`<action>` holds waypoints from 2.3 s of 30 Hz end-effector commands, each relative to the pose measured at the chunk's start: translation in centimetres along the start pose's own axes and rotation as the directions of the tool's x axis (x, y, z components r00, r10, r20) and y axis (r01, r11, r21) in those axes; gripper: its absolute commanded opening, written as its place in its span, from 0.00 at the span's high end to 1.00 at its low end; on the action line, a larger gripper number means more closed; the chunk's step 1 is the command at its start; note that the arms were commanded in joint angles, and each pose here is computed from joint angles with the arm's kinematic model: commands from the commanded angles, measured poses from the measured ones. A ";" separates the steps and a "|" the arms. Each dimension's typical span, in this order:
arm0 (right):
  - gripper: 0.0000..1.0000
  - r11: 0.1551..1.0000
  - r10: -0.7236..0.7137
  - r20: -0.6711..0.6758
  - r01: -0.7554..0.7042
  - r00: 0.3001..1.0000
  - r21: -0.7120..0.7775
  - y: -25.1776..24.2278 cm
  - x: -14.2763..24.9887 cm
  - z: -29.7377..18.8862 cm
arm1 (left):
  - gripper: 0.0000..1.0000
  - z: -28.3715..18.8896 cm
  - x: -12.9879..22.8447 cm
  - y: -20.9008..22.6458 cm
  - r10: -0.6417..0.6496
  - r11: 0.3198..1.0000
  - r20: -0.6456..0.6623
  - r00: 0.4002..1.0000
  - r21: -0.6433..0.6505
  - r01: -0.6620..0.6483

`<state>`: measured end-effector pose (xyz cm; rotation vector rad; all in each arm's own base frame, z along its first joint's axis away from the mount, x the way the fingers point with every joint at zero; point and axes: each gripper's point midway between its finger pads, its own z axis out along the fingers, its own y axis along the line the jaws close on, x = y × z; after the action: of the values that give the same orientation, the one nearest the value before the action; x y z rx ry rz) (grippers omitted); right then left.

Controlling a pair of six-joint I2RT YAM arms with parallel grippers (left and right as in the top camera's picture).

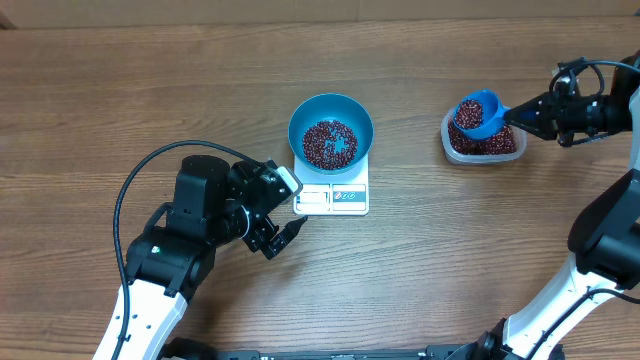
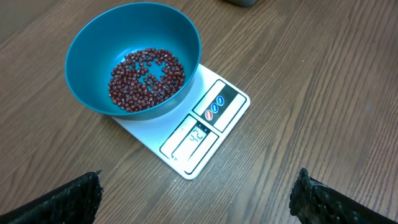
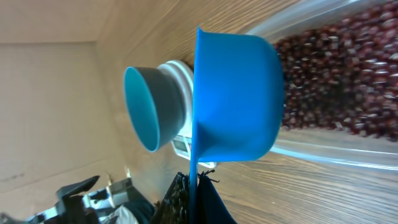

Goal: Scoop item into bowl and weigh 150g on scale
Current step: 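Lift the filled scoop with the right gripper over the teal bowl, then tip the scoop with the right gripper to pour beans into the bowl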

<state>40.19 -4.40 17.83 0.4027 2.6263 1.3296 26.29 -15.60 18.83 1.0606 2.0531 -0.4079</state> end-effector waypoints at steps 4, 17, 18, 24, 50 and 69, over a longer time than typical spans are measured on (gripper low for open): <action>0.96 0.995 -0.039 0.024 0.041 0.999 -0.091 1.8 0.0 -0.4 | 0.00 0.1 0.2 -0.1 -0.012 1.000 0.003 1.000 0.012 0.012; 0.96 0.957 -0.122 0.057 0.132 0.991 -0.258 7.6 0.2 -0.9 | 0.01 0.1 0.2 -0.1 -0.012 1.000 0.003 1.000 0.012 0.012; 0.96 0.951 -0.136 0.059 0.147 0.989 -0.271 8.3 0.3 -0.8 | 0.00 0.1 0.2 -0.1 -0.012 1.000 0.002 1.000 0.012 0.012; 0.96 0.930 -0.220 0.027 0.218 0.975 -0.296 11.8 1.7 0.8 | 0.00 0.1 0.2 -0.1 -0.012 1.000 0.003 1.000 0.012 0.012; 0.96 0.858 -0.444 -0.193 0.354 0.875 -0.372 20.9 9.5 10.0 | 0.01 0.1 0.2 -0.1 -0.012 1.000 0.003 1.000 0.012 0.012; 0.96 0.888 -0.437 -0.177 0.454 0.882 0.073 18.4 6.8 16.5 | 0.00 0.1 0.2 -0.1 -0.012 1.000 0.003 1.000 0.012 0.012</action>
<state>41.38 19.88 20.67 -0.2498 2.7290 1.2249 26.29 -15.60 18.82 1.0607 2.0535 -0.4080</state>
